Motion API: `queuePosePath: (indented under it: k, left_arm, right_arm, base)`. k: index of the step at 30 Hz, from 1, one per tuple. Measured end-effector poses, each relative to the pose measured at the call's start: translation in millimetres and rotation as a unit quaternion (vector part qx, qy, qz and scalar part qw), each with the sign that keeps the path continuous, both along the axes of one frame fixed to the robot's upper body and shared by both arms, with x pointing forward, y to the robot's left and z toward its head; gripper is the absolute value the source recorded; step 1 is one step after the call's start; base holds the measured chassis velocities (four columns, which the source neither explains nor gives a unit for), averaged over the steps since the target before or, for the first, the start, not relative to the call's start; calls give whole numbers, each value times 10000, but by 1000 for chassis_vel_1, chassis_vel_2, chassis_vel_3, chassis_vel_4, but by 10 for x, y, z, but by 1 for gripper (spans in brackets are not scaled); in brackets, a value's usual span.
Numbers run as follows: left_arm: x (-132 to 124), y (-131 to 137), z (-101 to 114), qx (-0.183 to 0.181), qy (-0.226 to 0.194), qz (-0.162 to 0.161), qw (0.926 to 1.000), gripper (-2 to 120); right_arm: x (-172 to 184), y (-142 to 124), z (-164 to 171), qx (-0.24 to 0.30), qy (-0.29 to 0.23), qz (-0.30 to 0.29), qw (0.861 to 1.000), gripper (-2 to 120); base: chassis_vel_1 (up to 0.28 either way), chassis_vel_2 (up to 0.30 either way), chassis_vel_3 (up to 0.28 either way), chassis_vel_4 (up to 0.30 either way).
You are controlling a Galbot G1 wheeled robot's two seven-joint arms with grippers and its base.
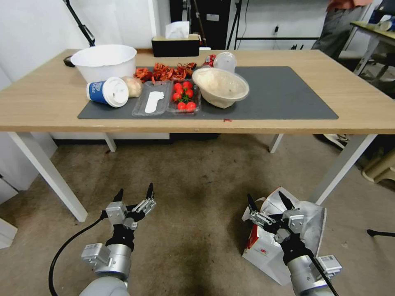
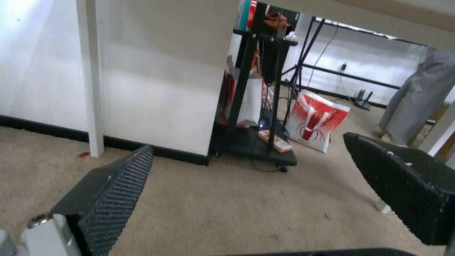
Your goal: Pick up the food delivery bag from the floor and place it on the table.
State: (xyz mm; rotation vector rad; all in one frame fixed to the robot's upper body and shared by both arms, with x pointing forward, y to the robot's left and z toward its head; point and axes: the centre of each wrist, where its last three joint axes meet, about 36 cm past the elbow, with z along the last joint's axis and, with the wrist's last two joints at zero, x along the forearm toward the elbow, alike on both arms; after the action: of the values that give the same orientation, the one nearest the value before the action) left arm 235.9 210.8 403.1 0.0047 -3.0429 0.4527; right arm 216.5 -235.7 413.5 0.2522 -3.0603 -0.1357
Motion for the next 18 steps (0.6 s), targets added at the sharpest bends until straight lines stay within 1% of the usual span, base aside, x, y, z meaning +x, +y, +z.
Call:
queuePosePath:
  k: [18]
  left_arm:
    - [-2, 2, -8, -2, -87, -20, 10000, 100]
  right_arm:
    - [13, -9, 2, 59, -48, 78, 9999, 100]
  base:
    - [0, 0, 0, 0]
